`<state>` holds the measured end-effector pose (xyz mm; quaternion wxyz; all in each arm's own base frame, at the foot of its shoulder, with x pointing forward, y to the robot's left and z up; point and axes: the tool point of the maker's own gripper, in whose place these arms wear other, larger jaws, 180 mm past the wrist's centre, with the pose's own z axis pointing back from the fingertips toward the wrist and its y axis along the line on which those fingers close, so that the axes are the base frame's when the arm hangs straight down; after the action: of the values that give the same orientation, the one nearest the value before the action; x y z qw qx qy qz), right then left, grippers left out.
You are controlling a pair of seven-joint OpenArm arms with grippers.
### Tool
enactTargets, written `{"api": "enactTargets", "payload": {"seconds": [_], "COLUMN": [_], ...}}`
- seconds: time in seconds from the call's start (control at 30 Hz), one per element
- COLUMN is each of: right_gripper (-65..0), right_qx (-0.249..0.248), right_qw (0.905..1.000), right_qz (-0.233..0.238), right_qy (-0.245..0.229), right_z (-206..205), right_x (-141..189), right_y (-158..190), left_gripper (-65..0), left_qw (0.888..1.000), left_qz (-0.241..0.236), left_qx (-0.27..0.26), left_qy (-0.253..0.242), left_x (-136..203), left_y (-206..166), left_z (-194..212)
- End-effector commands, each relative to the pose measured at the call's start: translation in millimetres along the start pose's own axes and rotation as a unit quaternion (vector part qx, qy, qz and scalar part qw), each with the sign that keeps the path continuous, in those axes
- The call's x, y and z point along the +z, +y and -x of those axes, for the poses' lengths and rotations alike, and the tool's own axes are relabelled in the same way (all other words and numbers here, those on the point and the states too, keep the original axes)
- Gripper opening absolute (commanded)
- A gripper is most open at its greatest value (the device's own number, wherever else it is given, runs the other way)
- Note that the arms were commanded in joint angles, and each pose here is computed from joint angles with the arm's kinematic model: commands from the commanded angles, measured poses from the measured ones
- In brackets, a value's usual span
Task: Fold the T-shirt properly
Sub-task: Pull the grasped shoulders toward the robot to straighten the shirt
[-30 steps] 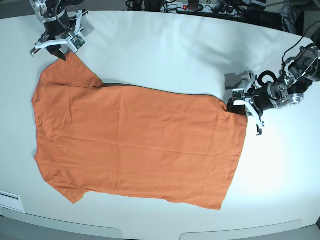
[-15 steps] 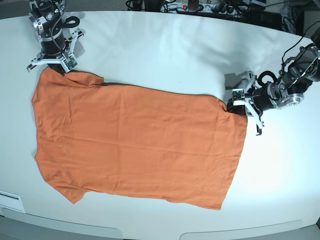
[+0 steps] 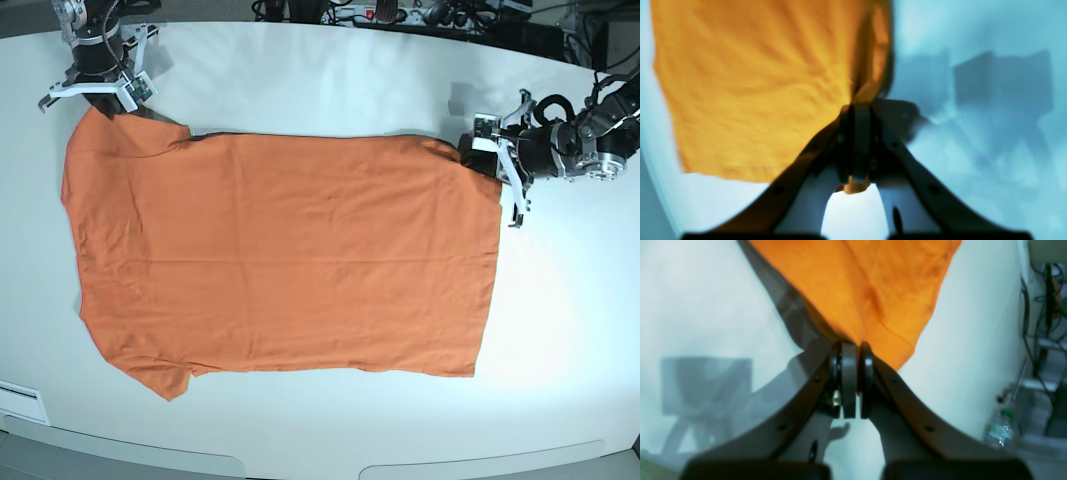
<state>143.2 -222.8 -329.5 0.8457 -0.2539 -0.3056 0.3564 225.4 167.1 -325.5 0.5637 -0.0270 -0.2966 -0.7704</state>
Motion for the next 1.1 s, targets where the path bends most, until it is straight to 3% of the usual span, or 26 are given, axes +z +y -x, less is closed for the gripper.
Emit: {"api": "enactTargets", "payload": {"seconds": [0.0,0.3,0.63,0.77,1.07], "right_gripper": [-65.0,-65.0,-65.0,-65.0,-65.0], "right_qx": [0.007,0.003,0.022,0.033,0.068], "right_qw": [0.9998,0.9966,0.9887,0.9886,0.9951], "right_qz": [0.018,-0.002,-0.058,-0.055,0.041], "right_qy": [0.003,0.082,0.136,0.137,0.060], "right_z": [2,48,79,79,38], "right_x": [8,39,71,76,48], "right_y": [-10,5,32,30,-12], "left_gripper": [-65.0,-65.0,-65.0,-65.0,-65.0], "left_qw": [1.000,1.000,0.991,0.992,0.989], "left_qz": [-0.009,0.023,0.116,0.091,-0.039], "left_qx": [-0.007,0.008,0.021,0.003,-0.059], "left_qy": [-0.010,-0.017,0.065,0.091,0.127], "left_x": [11,34,47,43,42], "left_y": [8,-6,-78,-81,-34], "left_z": [-7,-40,-39,-30,-19]}}
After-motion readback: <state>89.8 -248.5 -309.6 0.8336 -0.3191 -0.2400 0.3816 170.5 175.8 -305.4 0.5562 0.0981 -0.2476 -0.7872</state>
